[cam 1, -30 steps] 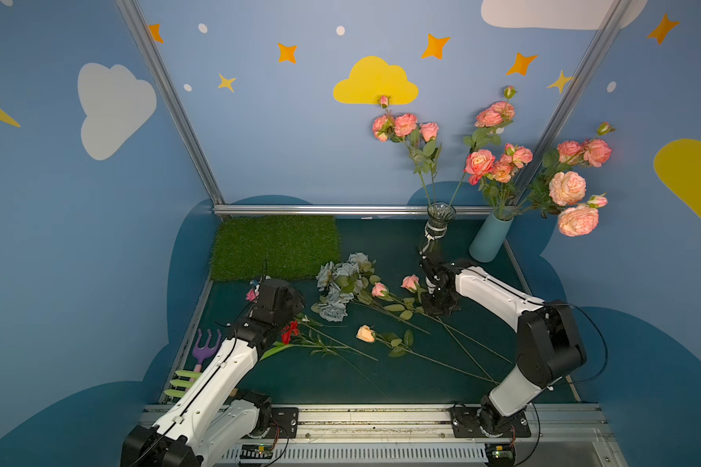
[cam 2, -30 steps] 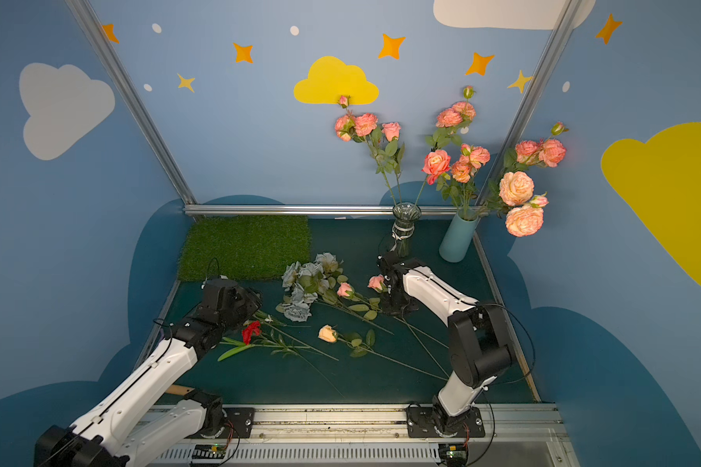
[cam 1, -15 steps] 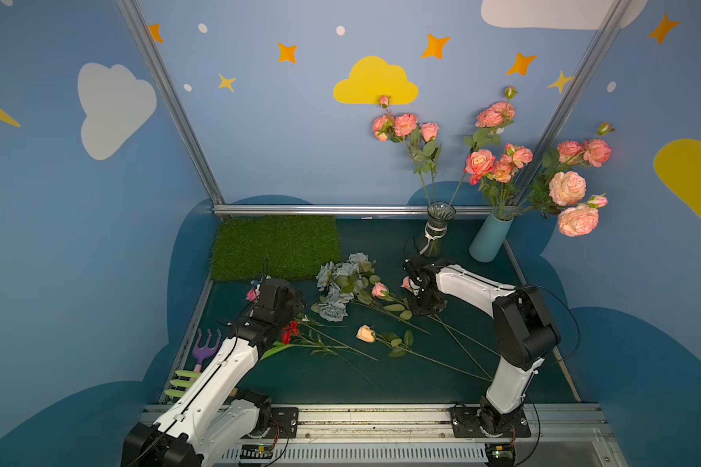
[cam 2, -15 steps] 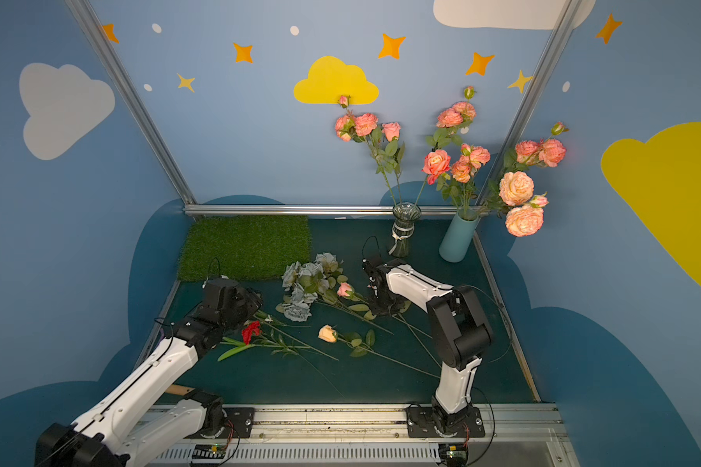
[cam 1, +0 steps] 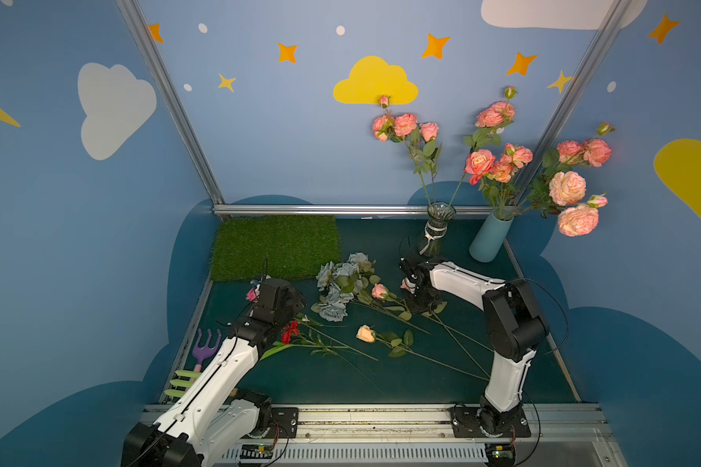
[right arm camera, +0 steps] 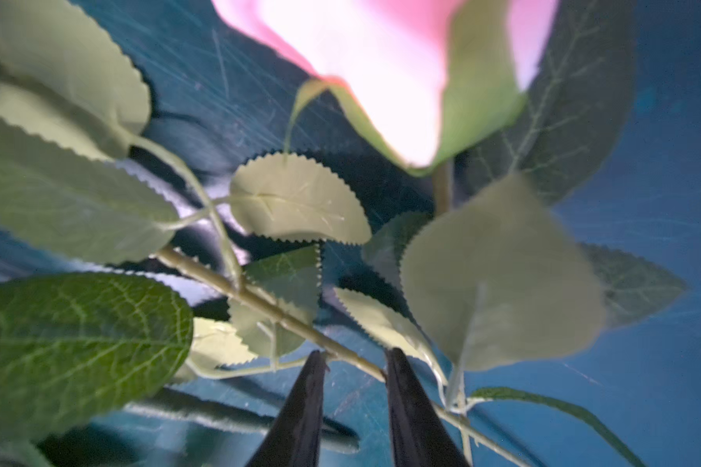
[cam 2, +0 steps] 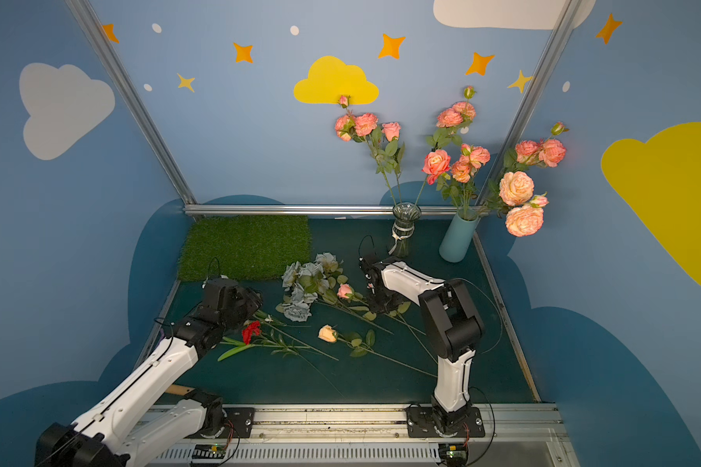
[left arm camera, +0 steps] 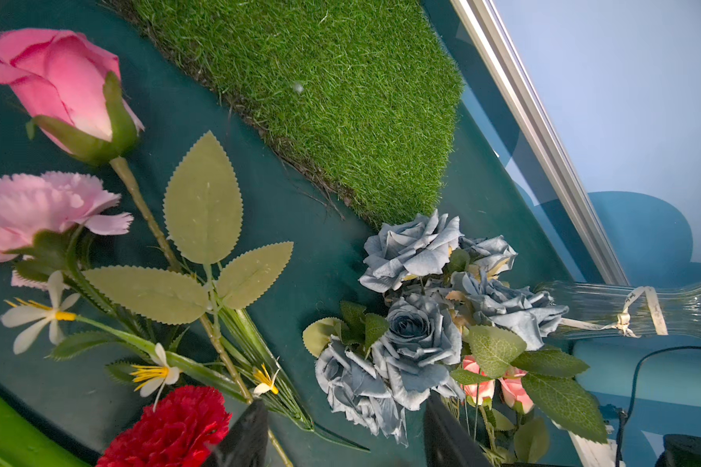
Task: Place the pink flowers into the vase
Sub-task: Pick up the flower at the center of the board.
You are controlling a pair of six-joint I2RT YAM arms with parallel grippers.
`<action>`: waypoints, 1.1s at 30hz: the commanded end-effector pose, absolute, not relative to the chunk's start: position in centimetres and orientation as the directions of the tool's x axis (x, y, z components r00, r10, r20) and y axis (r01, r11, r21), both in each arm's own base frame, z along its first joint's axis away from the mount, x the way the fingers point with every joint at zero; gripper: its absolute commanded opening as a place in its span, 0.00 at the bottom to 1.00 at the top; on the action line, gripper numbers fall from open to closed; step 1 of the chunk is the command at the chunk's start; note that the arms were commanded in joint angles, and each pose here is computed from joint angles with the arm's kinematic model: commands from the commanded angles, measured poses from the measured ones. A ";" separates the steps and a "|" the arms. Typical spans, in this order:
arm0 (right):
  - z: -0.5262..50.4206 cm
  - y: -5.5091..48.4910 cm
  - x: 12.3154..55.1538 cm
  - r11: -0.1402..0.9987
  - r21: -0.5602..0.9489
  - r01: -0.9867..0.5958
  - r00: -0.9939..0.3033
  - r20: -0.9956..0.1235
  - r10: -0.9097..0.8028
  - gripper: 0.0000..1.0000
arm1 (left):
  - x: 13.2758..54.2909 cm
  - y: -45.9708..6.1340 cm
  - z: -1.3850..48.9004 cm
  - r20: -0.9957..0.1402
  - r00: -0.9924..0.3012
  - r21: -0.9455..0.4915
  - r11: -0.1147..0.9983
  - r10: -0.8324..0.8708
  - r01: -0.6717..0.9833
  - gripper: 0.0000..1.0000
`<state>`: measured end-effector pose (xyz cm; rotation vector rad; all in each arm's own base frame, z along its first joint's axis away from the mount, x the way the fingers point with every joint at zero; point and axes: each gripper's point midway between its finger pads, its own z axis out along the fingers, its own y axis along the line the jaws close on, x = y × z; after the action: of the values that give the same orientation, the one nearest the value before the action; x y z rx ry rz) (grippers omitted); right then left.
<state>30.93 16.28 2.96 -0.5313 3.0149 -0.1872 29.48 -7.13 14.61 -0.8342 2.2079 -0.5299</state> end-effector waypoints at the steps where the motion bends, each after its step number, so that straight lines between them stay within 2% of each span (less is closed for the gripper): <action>1: 2.7 16.7 30.7 0.925 -0.129 -0.358 -0.931 -0.033 -0.365 0.29 | 29.5 -6.7 14.8 -0.487 -0.530 -0.572 0.712 -0.694 -0.406 0.62; 21: 0.8 17.8 29.7 0.893 -0.130 -0.431 -0.902 0.043 -0.430 0.27 | 29.3 -6.7 15.2 -0.486 -0.528 -0.578 0.709 -0.697 -0.403 0.62; 27: 2.9 18.1 28.8 0.897 -0.098 -0.431 -0.902 0.007 -0.432 0.27 | 29.1 -6.8 16.0 -0.489 -0.524 -0.591 0.707 -0.698 -0.390 0.62; 33: 3.2 17.6 28.2 0.892 -0.121 -0.436 -0.900 0.032 -0.435 0.28 | 28.9 -6.9 16.3 -0.491 -0.524 -0.591 0.708 -0.695 -0.386 0.62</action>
<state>29.33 17.97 2.36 -0.6846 3.0444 -0.1854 29.00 -6.95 15.47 -0.8290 2.1851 -0.5394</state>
